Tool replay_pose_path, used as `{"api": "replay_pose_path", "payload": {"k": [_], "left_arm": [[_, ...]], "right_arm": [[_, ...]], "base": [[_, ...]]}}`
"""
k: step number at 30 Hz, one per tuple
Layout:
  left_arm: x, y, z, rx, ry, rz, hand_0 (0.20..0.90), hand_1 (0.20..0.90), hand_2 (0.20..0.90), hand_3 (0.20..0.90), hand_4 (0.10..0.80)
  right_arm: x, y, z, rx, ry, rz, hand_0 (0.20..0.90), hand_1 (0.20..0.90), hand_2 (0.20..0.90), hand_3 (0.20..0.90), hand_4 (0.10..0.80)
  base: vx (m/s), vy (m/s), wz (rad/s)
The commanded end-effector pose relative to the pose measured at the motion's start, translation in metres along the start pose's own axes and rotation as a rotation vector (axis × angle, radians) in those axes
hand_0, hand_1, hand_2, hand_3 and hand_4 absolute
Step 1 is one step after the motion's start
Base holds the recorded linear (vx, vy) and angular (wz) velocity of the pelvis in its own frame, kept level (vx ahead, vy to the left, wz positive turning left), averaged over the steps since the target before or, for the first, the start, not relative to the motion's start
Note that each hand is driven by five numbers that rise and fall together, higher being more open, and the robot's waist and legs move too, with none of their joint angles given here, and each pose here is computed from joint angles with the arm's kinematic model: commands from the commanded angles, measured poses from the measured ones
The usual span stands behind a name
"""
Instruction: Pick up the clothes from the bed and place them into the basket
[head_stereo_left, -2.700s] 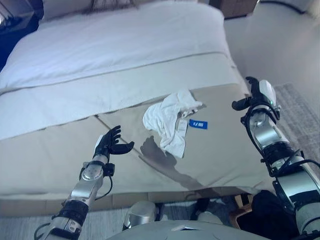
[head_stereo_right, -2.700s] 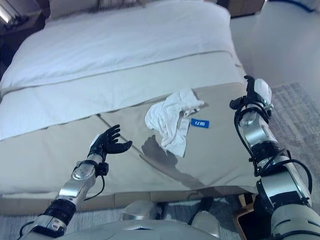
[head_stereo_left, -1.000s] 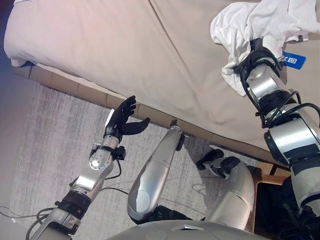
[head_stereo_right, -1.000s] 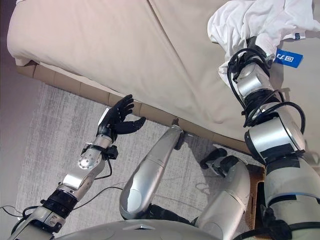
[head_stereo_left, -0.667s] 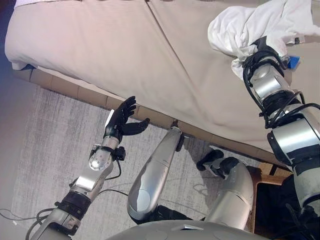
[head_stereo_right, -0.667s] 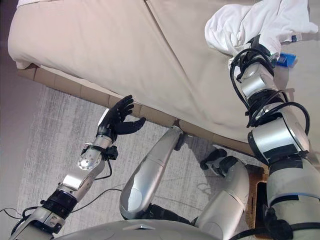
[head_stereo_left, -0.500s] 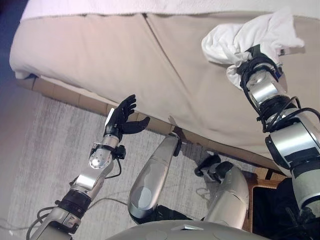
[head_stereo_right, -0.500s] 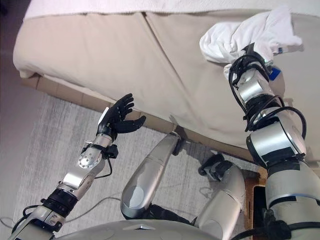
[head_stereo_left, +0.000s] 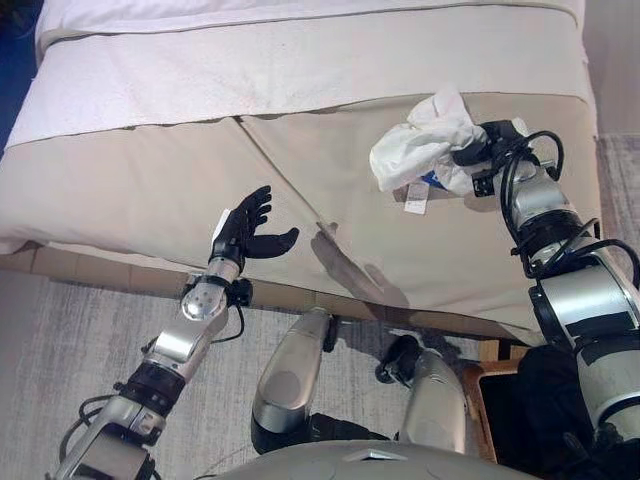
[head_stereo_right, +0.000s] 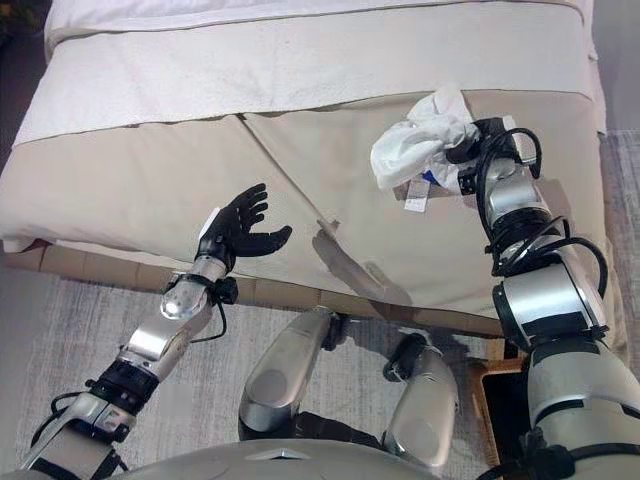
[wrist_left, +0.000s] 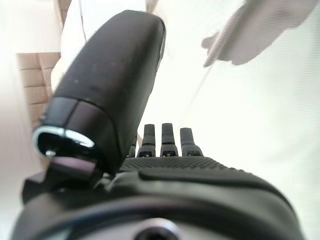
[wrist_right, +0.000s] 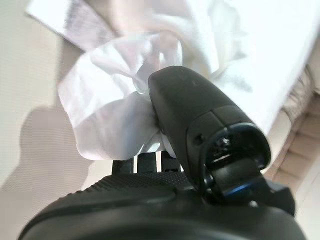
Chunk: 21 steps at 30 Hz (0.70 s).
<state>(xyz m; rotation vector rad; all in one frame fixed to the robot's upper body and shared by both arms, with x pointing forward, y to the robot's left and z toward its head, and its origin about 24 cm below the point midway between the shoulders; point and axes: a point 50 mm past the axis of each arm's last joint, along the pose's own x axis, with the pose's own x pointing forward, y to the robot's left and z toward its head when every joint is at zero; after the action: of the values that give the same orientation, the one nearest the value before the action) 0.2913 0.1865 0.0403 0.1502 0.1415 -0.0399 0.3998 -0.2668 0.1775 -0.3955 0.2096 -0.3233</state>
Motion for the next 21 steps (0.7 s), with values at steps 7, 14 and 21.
{"api": "replay_pose_path", "payload": {"k": [7, 14, 21], "left_arm": [[0.003, 0.014, 0.006, 0.070, -0.046, 0.046, 0.900, 0.900, 0.900, 0.900, 0.800], [0.005, 0.015, 0.008, 0.087, -0.064, 0.043, 0.900, 0.900, 0.900, 0.900, 0.800], [0.003, 0.013, -0.007, 0.067, -0.034, 0.034, 0.900, 0.900, 0.900, 0.900, 0.800]], "right_arm": [[-0.010, -0.032, 0.030, 0.164, -0.244, -0.052, 0.300, 0.300, 0.300, 0.200, 0.100], [-0.023, -0.068, 0.050, 0.167, -0.372, -0.180, 0.300, 0.300, 0.300, 0.200, 0.100], [-0.034, -0.105, 0.053, 0.127, -0.427, -0.266, 0.300, 0.300, 0.300, 0.200, 0.100]], "base": [[0.020, -0.038, -0.13], [-0.031, -0.027, -0.31], [-0.001, -0.009, -0.36]]}}
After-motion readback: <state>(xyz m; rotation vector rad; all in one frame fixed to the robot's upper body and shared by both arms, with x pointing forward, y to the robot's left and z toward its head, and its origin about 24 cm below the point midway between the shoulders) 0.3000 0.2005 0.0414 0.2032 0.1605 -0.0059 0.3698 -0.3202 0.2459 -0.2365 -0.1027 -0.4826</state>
